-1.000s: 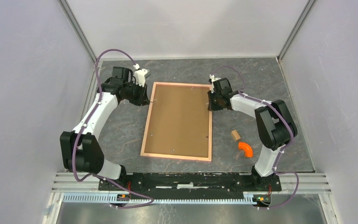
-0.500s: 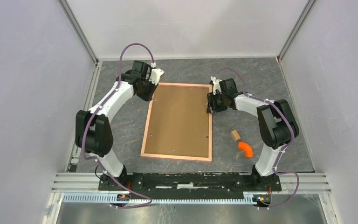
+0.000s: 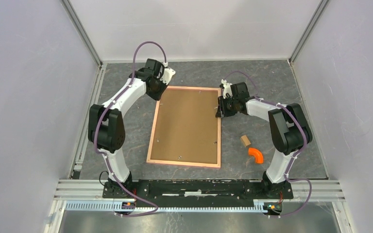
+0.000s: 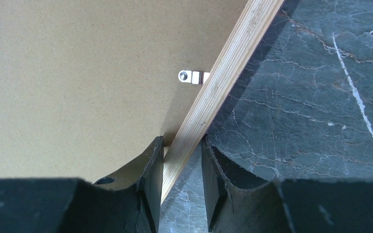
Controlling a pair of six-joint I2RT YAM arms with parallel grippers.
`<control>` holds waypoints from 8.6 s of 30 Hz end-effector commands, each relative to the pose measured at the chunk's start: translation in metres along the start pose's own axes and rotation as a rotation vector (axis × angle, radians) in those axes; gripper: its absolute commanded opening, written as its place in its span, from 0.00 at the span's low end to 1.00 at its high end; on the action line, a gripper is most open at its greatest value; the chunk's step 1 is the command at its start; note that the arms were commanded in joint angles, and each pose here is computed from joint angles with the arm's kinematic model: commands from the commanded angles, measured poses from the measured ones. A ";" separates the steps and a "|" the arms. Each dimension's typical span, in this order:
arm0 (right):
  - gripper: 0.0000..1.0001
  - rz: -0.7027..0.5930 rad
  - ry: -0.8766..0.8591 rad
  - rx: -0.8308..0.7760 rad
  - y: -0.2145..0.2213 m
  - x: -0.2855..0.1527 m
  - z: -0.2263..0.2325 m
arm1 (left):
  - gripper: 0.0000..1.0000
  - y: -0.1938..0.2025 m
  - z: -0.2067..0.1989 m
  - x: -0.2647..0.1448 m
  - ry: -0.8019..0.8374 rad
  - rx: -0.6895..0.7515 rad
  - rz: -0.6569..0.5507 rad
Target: Take the photo out of the frame
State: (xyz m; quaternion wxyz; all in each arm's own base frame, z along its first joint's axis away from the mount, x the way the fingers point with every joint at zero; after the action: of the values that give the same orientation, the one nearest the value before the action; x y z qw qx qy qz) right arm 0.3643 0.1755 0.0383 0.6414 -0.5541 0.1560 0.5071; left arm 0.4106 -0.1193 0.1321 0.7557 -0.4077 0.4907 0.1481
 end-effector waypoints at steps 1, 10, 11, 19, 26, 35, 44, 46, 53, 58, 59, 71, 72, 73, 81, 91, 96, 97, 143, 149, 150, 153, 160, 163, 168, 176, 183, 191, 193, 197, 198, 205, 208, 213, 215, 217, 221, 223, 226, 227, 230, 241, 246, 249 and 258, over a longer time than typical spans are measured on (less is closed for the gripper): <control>0.33 0.036 -0.035 0.007 0.014 0.004 0.002 | 0.02 -0.015 0.003 0.001 -0.018 0.047 -0.016; 0.30 0.032 -0.042 0.023 0.014 0.002 -0.002 | 0.02 -0.007 0.004 0.016 -0.052 0.056 0.040; 0.29 0.033 -0.041 0.027 0.014 0.002 -0.003 | 0.02 -0.006 0.005 0.016 -0.058 0.057 0.045; 0.27 0.035 -0.046 0.040 0.014 0.003 -0.005 | 0.02 0.006 0.003 0.020 -0.086 0.095 0.105; 0.26 0.035 -0.046 0.044 0.014 0.003 -0.006 | 0.02 0.014 -0.005 0.023 -0.064 0.094 0.129; 0.24 0.037 -0.045 0.049 0.015 0.004 -0.008 | 0.02 0.015 -0.007 0.031 -0.044 0.148 0.142; 0.21 0.045 -0.048 0.058 0.017 0.006 -0.009 | 0.02 0.015 -0.006 0.029 -0.032 0.256 0.194; 0.21 0.046 -0.047 0.061 0.017 0.006 -0.010 | 0.02 0.016 -0.010 0.026 -0.023 0.296 0.207; 0.19 0.053 -0.053 0.065 0.018 0.008 -0.010 | 0.02 0.024 -0.024 0.022 0.016 0.426 0.281; 0.17 0.054 -0.052 0.065 0.020 0.008 -0.010 | 0.02 0.025 -0.038 0.017 0.077 0.437 0.304; 0.15 0.050 -0.052 0.064 0.019 0.008 -0.010 | 0.02 0.025 -0.041 0.015 0.088 0.435 0.305; 0.11 0.057 -0.058 0.080 0.022 0.009 -0.009 | 0.02 0.012 -0.057 0.013 0.143 0.365 0.236; 0.11 0.057 -0.057 0.083 0.023 0.010 -0.010 | 0.02 0.011 -0.056 0.014 0.135 0.360 0.228; 0.10 0.058 -0.059 0.082 0.023 0.010 -0.009 | 0.02 0.010 -0.056 0.015 0.131 0.355 0.223; 0.09 0.060 -0.055 0.081 0.024 0.010 -0.010 | 0.02 -0.002 -0.040 -0.001 0.052 0.382 0.214; 0.09 0.061 -0.057 0.080 0.024 0.010 -0.010 | 0.02 0.001 -0.026 0.001 -0.026 0.395 0.261; 0.08 0.062 -0.057 0.082 0.024 0.010 -0.010 | 0.02 0.004 -0.025 0.007 -0.028 0.394 0.280; 0.08 0.062 -0.058 0.080 0.024 0.011 -0.010 | 0.02 0.005 -0.026 0.008 -0.027 0.396 0.284; 0.00 0.091 -0.066 0.087 0.031 0.018 -0.013 | 0.02 -0.015 -0.058 0.029 0.141 0.325 0.175; 0.00 0.107 0.019 0.011 0.023 0.017 -0.027 | 0.02 -0.031 -0.054 -0.006 0.185 0.224 0.052; 0.00 0.111 0.035 -0.003 0.021 0.017 -0.030 | 0.02 -0.032 -0.051 -0.013 0.191 0.203 0.035; 0.00 0.132 0.061 -0.046 0.014 0.021 -0.033 | 0.02 -0.030 -0.043 -0.028 0.202 0.142 -0.007; 0.00 0.126 0.073 -0.338 -0.037 0.039 -0.026 | 0.02 -0.017 -0.026 -0.052 0.232 0.029 -0.077; 0.00 0.119 0.047 -0.500 -0.068 0.047 -0.012 | 0.02 -0.012 -0.016 -0.061 0.237 -0.015 -0.102; 0.00 0.087 -0.010 -0.855 -0.105 0.061 0.024 | 0.02 -0.003 -0.003 -0.068 0.222 -0.044 -0.112; 0.05 -0.076 0.088 -1.317 -0.149 0.063 0.075 | 0.02 0.011 0.003 -0.072 0.220 -0.076 -0.105; 0.63 -0.338 -0.010 -1.113 -0.191 -0.007 0.134 | 0.02 0.021 0.010 -0.075 0.204 -0.092 -0.100; 0.77 -0.196 -0.245 -0.946 -0.045 -0.036 0.199 | 0.02 0.031 0.017 -0.080 0.227 -0.157 -0.119; 0.77 -0.183 -0.263 -0.952 -0.015 -0.036 0.209 | 0.02 0.036 0.020 -0.082 0.247 -0.202 -0.137; 0.77 -0.132 -0.349 -0.993 0.043 -0.035 0.232 | 0.02 0.043 0.026 -0.088 0.240 -0.252 -0.151; 0.77 -0.122 -0.377 -1.031 0.055 -0.035 0.241 | 0.02 0.043 0.026 -0.090 0.240 -0.257 -0.158; 0.77 -0.060 -0.450 -1.147 0.108 -0.026 0.285 | 0.02 0.047 0.020 -0.101 0.228 -0.278 -0.181; 0.77 -0.038 -0.476 -1.133 0.123 -0.026 0.293 | 0.02 0.048 0.019 -0.103 0.226 -0.278 -0.183; 0.79 0.007 -0.494 -1.155 0.152 -0.024 0.292 | 0.02 0.048 0.017 -0.104 0.231 -0.286 -0.186; 0.78 0.023 -0.459 -1.188 0.158 -0.020 0.288 | 0.02 0.048 0.016 -0.104 0.235 -0.288 -0.186; 0.78 0.048 -0.417 -1.217 0.161 -0.015 0.282 | 0.02 0.048 0.017 -0.103 0.230 -0.293 -0.188; 0.78 0.106 -0.353 -1.289 0.165 -0.013 0.259 | 0.02 0.050 0.017 -0.102 0.226 -0.290 -0.184; 0.77 0.141 -0.316 -1.323 0.168 -0.015 0.240 | 0.02 0.050 0.018 -0.101 0.223 -0.288 -0.181; 0.75 0.163 -0.273 -1.351 0.164 -0.023 0.213 | 0.02 0.049 0.019 -0.099 0.226 -0.285 -0.181; 0.74 0.171 -0.261 -1.362 0.163 -0.026 0.203 | 0.02 0.048 0.020 -0.099 0.226 -0.284 -0.182; 0.71 0.208 -0.226 -1.402 0.161 -0.035 0.171 | 0.02 0.046 0.022 -0.097 0.227 -0.280 -0.180; 0.72 0.028 -0.224 -1.322 0.078 -0.061 0.182 | 0.02 0.040 0.030 -0.088 0.228 -0.270 -0.172; 0.76 -0.024 -0.315 -1.254 0.059 -0.047 0.223 | 0.02 0.035 0.036 -0.091 0.205 -0.271 -0.177; 0.74 0.004 -0.325 -1.224 0.054 -0.031 0.238 | 0.02 0.034 0.036 -0.094 0.204 -0.270 -0.178; 0.68 0.070 -0.246 -1.155 0.055 0.021 0.241 | 0.02 0.035 0.036 -0.100 0.196 -0.267 -0.182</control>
State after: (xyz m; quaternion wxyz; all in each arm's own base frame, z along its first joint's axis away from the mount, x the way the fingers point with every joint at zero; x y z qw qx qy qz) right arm 0.2325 0.3754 0.0747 0.2144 -0.7432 -0.2167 0.5957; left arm 0.3587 -0.0493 0.1885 0.6430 -0.5516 0.5167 0.1236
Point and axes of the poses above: each gripper's point midway between its finger pads, its own x axis out along the fingers, its own z axis along the line the jaws close on, y = z × x, the point moved 2 cm from there along -x, back along the fingers, and after that the axes turned 2 degrees about x, right-handed, at the moved point
